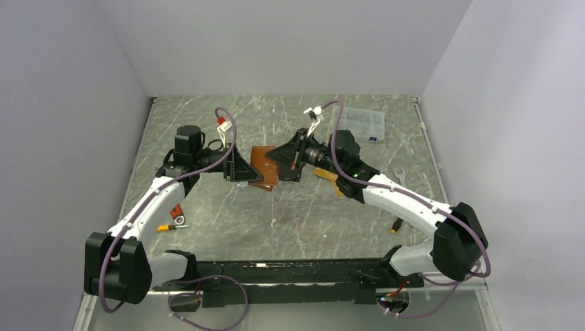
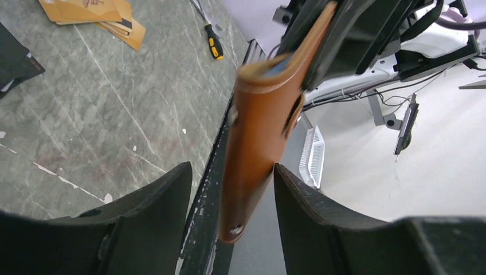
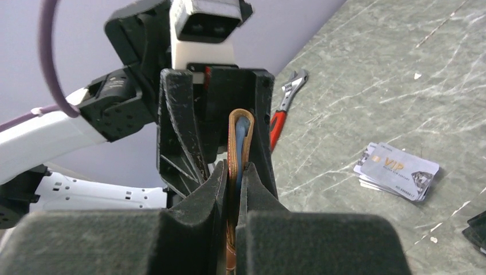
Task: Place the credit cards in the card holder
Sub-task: Open the card holder.
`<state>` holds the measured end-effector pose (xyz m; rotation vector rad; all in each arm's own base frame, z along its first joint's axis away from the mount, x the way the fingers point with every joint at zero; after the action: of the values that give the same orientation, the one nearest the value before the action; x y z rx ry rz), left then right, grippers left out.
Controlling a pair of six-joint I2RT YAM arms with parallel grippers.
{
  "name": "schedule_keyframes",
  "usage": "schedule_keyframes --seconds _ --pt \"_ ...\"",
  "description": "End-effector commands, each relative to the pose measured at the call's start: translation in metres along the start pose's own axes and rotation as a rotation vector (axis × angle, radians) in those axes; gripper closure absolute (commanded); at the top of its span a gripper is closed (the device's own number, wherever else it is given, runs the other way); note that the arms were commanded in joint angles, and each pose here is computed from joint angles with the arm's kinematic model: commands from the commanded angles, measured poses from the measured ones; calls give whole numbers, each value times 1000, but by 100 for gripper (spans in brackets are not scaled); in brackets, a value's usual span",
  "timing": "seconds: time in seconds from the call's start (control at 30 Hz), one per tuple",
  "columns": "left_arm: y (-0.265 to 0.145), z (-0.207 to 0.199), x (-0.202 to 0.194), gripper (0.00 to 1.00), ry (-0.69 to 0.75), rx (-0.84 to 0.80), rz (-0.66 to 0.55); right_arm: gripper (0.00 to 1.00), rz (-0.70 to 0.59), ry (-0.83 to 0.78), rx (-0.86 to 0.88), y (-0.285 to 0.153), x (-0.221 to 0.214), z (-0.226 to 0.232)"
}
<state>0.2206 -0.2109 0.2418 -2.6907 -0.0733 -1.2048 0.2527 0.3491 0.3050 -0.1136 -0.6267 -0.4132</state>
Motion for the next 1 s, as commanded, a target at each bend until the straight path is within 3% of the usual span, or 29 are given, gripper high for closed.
schedule_keyframes --seconds 0.0,0.2,0.3,0.43,0.57,0.7,0.87,0.97 --pt "0 -11 26 43 104 -7 -37 100 -86 -39 15 4 9 8" --pt "-3 -14 19 56 103 -5 -17 100 -224 -66 -117 -7 24 -10" --pt "-4 -16 17 53 102 -3 -12 100 -297 -93 -143 -13 33 -10" --pt "-4 -14 11 45 89 6 -2 100 -299 -113 -140 -7 32 -6" --pt "-3 -10 10 47 81 16 -5 100 -284 -119 -127 -1 26 -2" --pt "-3 -10 16 60 98 21 -9 100 -273 -123 -129 2 19 -1" --pt "-4 -10 17 83 110 31 -1 99 -299 -133 -175 -5 20 -8" --pt "-3 -11 16 91 97 9 11 70 -277 -148 -228 -8 22 -15"
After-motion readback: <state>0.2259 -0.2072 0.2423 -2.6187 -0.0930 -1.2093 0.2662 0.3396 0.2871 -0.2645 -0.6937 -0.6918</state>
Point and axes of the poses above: each gripper's point midway between its finger pads, its own y axis out along the fingers, its own z axis along the line the jaws close on, x = y × z, the point moved 1 cm from there along -y, back along the fingers, and after that the axes turned 13 degrees about y, right-handed, at the moved point
